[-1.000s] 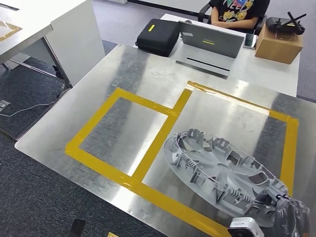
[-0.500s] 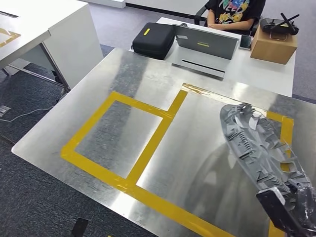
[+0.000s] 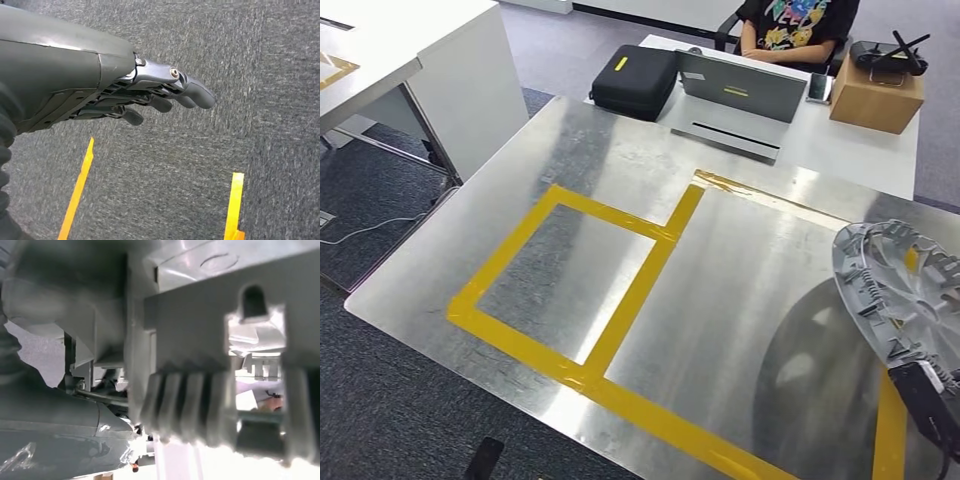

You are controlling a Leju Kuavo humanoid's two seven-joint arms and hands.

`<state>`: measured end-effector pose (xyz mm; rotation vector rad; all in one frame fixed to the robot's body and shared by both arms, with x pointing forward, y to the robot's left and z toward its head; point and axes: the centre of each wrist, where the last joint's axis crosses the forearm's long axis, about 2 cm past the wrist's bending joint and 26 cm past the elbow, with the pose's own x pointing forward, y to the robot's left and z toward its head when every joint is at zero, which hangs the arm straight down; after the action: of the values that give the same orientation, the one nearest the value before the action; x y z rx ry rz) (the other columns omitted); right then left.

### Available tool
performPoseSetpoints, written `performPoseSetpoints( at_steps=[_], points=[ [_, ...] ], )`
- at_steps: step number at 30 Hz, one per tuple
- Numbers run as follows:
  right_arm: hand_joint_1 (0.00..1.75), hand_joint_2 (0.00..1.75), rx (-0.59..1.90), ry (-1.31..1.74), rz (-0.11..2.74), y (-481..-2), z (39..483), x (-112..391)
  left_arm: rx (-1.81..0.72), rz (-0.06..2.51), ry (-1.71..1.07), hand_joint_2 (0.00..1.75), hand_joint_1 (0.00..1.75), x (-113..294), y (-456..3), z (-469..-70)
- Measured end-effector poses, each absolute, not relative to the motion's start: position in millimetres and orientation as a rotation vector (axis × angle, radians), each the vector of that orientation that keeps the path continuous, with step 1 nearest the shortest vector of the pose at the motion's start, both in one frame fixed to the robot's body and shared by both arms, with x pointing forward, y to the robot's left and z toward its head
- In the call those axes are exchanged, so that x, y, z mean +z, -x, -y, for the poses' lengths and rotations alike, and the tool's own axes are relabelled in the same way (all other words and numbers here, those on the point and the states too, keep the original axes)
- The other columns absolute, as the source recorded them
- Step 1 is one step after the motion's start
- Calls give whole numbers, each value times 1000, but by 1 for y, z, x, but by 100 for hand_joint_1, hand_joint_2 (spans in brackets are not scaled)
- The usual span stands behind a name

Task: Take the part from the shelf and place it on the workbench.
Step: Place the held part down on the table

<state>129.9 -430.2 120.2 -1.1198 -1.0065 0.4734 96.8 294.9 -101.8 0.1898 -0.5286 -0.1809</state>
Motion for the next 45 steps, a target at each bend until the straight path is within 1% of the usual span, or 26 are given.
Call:
performPoseSetpoints(
  at_steps=[12, 15, 22, 25, 33, 45],
  points=[
    [0, 175, 618, 1131, 1013, -140, 410, 115, -204, 541, -194, 175, 0, -100, -103, -294],
    [0, 175, 686, 1137, 1025, -149, 393, 113, -215, 541, -192, 175, 0, -100, -106, -292],
    [0, 175, 803, 1114, 1165, -178, 333, 119, -237, 556, -186, 175, 0, -98, -113, -286],
    [0, 175, 846, 1086, 1209, -182, 319, 120, -243, 557, -184, 175, 0, -98, -114, -285],
    [0, 175, 897, 1056, 1246, -183, 307, 120, -252, 559, -184, 175, 0, -98, -114, -285],
    [0, 175, 911, 1047, 1256, -183, 304, 120, -253, 559, -184, 175, 0, -98, -114, -285]
  ],
)
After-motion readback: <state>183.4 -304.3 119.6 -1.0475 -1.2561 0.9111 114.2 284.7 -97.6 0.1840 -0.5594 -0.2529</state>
